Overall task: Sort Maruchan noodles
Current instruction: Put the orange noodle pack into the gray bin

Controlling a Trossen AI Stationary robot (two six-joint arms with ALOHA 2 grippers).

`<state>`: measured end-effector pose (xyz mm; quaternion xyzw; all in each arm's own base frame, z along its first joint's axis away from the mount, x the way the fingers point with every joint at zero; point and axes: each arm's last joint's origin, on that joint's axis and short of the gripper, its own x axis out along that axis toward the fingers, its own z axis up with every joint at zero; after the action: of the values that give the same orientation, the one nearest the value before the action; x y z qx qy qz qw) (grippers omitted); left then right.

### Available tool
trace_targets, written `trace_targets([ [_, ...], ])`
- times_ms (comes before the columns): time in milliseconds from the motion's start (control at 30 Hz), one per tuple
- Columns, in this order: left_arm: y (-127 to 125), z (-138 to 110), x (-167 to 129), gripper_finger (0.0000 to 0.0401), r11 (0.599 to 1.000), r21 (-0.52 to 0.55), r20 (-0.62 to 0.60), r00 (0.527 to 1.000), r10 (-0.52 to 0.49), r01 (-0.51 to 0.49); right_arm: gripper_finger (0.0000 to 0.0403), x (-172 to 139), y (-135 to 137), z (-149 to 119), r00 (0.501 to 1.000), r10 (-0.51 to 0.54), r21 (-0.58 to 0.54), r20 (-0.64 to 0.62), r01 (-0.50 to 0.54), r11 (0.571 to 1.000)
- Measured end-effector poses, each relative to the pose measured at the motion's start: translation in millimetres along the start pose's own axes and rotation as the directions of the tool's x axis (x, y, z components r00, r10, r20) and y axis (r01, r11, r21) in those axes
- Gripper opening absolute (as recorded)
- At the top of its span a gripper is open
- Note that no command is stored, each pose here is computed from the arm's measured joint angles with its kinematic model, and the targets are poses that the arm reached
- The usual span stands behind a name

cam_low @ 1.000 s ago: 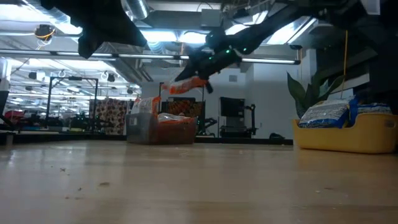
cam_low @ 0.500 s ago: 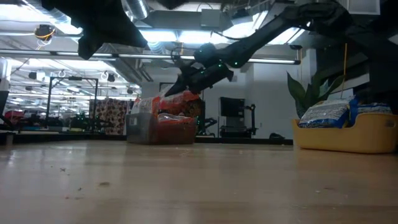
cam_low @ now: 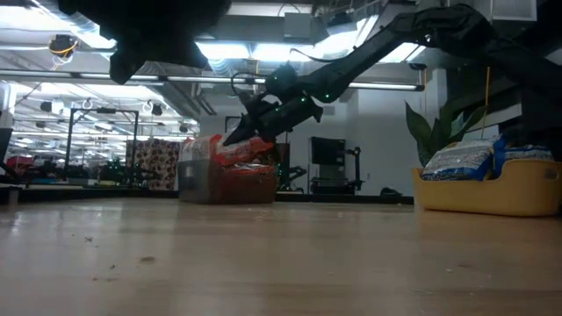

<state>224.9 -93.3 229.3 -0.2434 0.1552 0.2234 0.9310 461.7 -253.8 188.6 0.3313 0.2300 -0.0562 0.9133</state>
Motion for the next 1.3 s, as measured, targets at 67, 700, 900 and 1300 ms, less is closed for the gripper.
trace_targets([
  [67, 0, 0, 0, 0.0, 1.0, 0.0, 0.0, 1.0, 0.0, 0.0, 0.0129, 0, 0, 1, 1.0, -0.012, -0.036, 0.013, 0.013, 0.999],
  [700, 0, 0, 0, 0.0, 1.0, 0.005, -0.003, 1.0, 0.004, -0.004, 0.0263, -14, -2, 22, 0.962, -0.263, -0.109, 0.078, 0.271, 0.957],
  [900, 0, -1, 0, 0.0, 1.0, 0.005, -0.007, 1.0, 0.002, -0.002, 0.0264, -28, 6, 44, 0.943, -0.312, -0.164, 0.112, 0.327, 0.931],
  [1300, 2, -1, 0, 0.0, 1.0, 0.018, -0.009, 1.0, 0.016, -0.016, 0.0235, -32, 7, 46, 0.896, -0.431, -0.169, 0.108, 0.444, 0.88],
])
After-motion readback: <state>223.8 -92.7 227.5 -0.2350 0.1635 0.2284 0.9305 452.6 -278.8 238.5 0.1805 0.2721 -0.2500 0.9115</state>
